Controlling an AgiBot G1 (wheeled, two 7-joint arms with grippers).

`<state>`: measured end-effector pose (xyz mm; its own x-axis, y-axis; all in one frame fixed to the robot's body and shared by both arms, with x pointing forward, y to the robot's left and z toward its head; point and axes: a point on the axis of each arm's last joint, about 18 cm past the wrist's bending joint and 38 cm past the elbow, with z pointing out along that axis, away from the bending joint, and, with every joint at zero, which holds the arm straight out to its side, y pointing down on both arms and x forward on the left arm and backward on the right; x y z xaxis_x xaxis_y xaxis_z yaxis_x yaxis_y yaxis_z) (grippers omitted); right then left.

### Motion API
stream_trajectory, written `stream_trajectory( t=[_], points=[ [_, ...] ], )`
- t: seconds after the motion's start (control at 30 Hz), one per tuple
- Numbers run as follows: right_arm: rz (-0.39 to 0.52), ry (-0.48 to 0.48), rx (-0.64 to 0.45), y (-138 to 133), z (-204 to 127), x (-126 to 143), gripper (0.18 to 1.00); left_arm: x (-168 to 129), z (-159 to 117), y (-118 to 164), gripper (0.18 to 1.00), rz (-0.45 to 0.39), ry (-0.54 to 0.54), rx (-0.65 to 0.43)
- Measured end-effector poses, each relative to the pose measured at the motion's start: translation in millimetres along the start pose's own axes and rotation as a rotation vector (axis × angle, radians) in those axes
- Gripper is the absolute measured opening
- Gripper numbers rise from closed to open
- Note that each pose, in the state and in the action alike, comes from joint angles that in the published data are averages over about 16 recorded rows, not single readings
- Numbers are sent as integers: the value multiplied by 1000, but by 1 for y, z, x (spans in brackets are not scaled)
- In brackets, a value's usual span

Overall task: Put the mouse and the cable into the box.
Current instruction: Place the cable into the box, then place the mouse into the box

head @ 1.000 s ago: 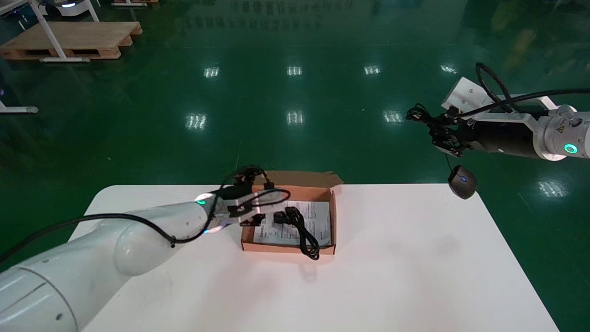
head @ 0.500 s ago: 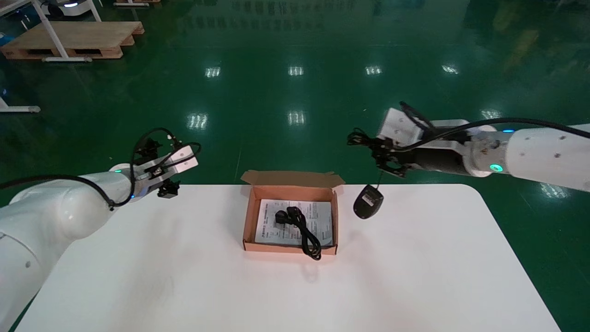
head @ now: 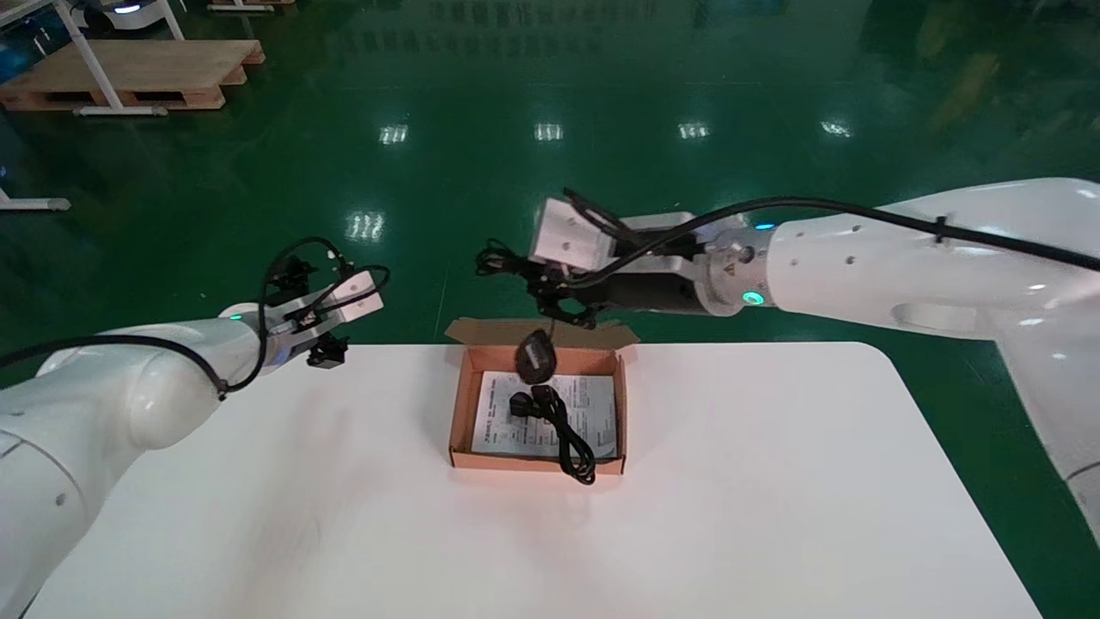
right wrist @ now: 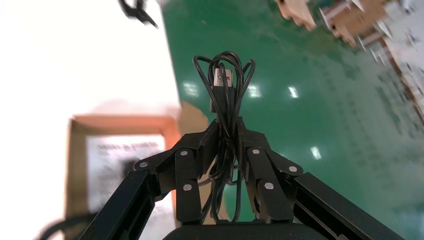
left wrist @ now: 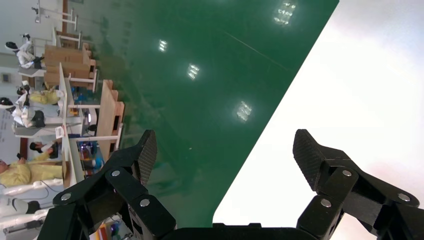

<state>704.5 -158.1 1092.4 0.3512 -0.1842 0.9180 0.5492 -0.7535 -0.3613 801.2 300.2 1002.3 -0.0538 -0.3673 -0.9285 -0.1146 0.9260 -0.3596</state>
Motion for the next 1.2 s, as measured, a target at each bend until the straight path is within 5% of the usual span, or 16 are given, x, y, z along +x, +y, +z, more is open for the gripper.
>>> stream_trajectory(
  t=[0.2,0.4,0.8,1.2],
  points=[
    [-48,-75,16,-9,26,-31,236,0,0,-1,1001,0,0,-5],
    [-63,-66,-38,9,44,-49,236,0,0,-2,1001,-1,-1,-9],
    [-6,44,-182,62,55,-55,237,1,-1,-2,1001,1,-3,-15],
    [7,48,-191,66,55,-56,282,1,-1,-2,1001,2,-3,-16]
  ],
)
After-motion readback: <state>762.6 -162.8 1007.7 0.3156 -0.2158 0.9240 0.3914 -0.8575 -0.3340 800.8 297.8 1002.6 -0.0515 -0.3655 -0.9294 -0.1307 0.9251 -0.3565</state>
